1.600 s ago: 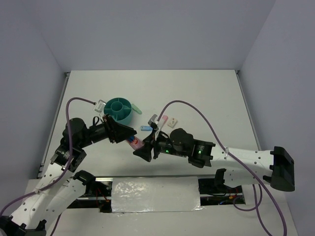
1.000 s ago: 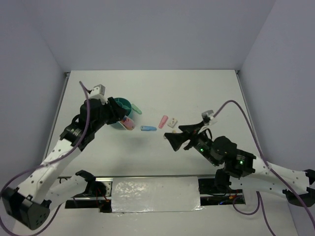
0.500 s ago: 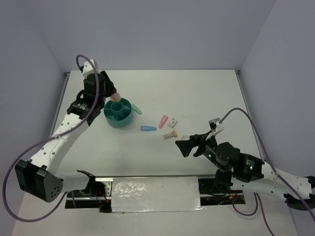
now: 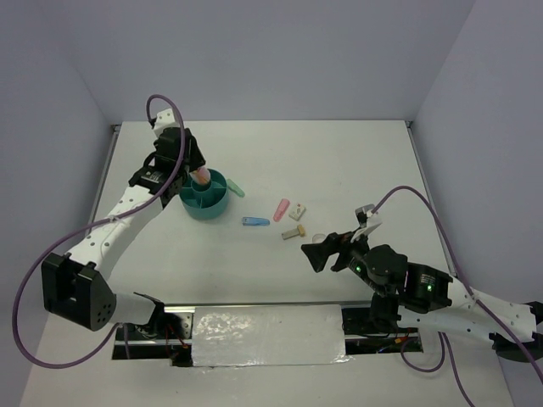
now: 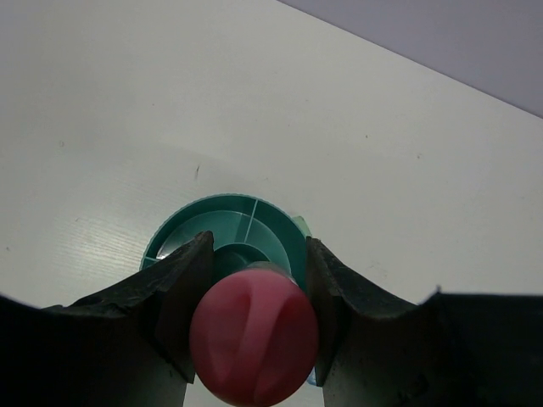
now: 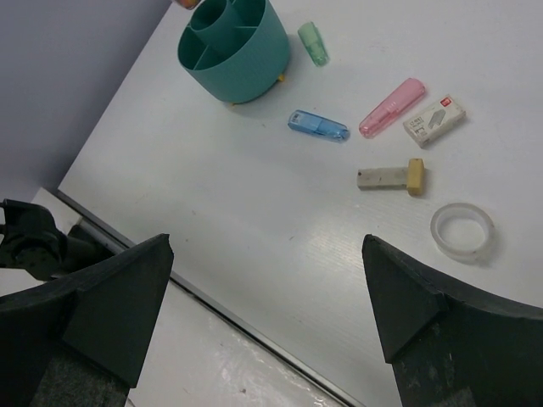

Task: Sort the stationery into containers
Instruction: Place the stationery in the storage box, then pick up the stationery from the center of the board.

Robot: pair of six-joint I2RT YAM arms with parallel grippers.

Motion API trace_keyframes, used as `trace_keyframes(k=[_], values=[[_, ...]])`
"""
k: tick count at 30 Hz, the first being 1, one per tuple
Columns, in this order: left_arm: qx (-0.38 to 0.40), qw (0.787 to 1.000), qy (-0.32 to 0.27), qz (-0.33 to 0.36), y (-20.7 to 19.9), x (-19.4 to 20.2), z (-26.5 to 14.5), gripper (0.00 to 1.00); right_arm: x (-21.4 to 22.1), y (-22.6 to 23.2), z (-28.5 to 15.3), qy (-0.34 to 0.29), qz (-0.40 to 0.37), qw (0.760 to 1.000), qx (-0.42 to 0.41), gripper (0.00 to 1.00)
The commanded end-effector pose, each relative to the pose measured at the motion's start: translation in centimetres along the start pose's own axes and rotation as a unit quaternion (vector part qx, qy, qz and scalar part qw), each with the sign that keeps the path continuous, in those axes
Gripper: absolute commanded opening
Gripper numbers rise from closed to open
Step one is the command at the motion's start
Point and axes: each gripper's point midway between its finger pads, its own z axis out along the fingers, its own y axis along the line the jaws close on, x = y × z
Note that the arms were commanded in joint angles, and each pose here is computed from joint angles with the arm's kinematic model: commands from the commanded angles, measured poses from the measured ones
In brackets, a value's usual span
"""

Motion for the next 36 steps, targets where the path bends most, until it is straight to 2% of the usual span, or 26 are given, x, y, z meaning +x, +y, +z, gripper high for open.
trace_keyframes(k=[1,15,18,19,21,23,24,27,28,36], values=[[0.004,0.999,-0.029,-0.019,-0.2,-1.1,0.2,0.00,-1.7,0.0,-0.6,-0.021,0.013,1.000,0.004,1.00],[-0.011,1.000,-0.013,-0.014,0.5,0.5,2.1,0.00,-1.5,0.0,-0.7,-0.021,0.014,1.000,0.002,1.00],[-0.020,1.000,-0.006,-0.009,0.8,1.1,2.5,0.09,-1.4,0.0,-0.5,-0.017,0.012,1.000,0.004,1.00],[-0.021,1.000,-0.006,-0.009,0.8,1.2,2.6,0.17,-1.4,0.1,-0.5,-0.017,0.011,1.000,0.003,1.00],[-0.026,1.000,-0.004,-0.008,1.1,1.6,2.7,0.26,-1.3,0.1,-0.4,-0.014,0.009,1.000,0.004,1.00],[-0.029,1.000,-0.002,-0.006,1.2,1.6,2.7,0.42,-1.3,0.2,-0.4,-0.014,0.009,1.000,0.003,1.00],[-0.031,0.999,-0.003,-0.009,1.2,1.5,2.6,0.58,-1.3,0.3,-0.4,-0.012,0.009,1.000,0.001,1.00],[-0.030,0.999,-0.005,-0.013,1.2,1.0,2.0,0.85,-1.3,0.3,-0.4,-0.012,0.009,1.000,-0.001,1.00],[-0.032,0.999,-0.005,-0.012,1.3,0.9,1.8,0.99,-1.3,0.3,-0.4,-0.012,0.009,1.000,-0.001,1.00],[0.054,0.998,-0.016,-0.009,-1.6,-2.0,-3.4,0.99,-0.4,0.2,0.0,-0.002,0.009,1.000,0.004,1.00]])
